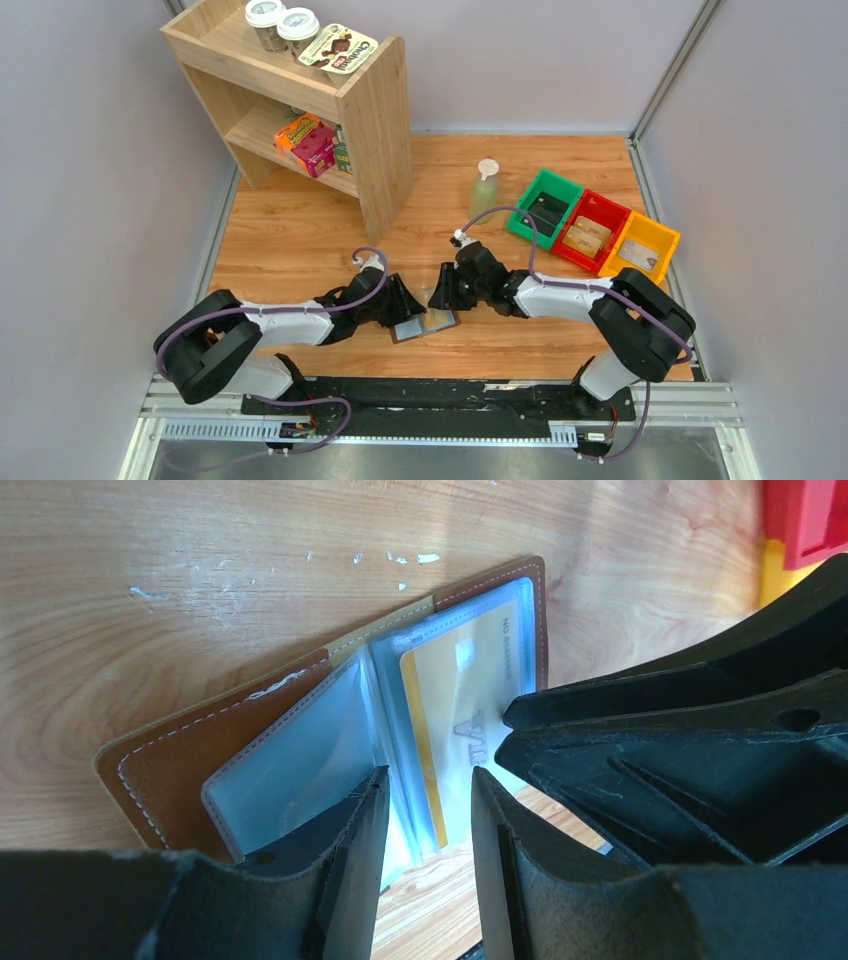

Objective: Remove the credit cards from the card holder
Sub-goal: Remove the credit card from the card holder.

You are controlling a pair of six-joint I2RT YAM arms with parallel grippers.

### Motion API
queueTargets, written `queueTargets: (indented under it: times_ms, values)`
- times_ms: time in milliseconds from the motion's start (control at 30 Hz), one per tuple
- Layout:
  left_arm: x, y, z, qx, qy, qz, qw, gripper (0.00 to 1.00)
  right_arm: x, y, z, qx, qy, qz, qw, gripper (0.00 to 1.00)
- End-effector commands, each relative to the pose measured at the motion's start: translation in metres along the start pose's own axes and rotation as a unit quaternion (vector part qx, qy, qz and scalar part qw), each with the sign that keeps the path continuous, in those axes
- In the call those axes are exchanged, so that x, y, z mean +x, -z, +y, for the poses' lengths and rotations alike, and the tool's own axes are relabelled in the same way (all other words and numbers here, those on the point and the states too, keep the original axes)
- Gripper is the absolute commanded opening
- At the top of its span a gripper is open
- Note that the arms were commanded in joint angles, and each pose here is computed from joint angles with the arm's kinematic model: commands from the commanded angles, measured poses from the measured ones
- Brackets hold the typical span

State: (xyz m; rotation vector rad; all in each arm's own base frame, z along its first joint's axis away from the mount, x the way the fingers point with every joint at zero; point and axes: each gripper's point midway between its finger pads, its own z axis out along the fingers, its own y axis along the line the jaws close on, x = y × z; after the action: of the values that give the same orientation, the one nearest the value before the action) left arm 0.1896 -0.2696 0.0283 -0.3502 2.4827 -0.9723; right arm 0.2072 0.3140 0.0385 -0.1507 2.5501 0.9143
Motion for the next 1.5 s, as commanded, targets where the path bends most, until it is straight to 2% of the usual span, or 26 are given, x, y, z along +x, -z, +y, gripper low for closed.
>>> queueTargets:
  times_ms: [0,433,733,1467]
  values:
    - [-0.001,-0.006,-0.004,0.033,0.032,-0.014,0.999,0.45,0.014,-0.004,-0.016,0.021,-0.018,0.022,0.999,0.34]
    - [-0.005,-0.005,-0.003,0.065,0.060,-0.039,0.995,0.34,0.005,0.005,-0.019,0.025,-0.022,-0.003,0.999,0.34]
    - [-0.006,-0.004,-0.010,0.073,0.056,-0.037,0.995,0.33,-0.009,0.013,-0.021,0.038,-0.009,-0.035,0.999,0.34]
    - [-0.014,0.000,-0.035,0.122,0.043,-0.049,0.990,0.33,0.008,0.002,-0.037,0.049,-0.041,0.007,0.998,0.32]
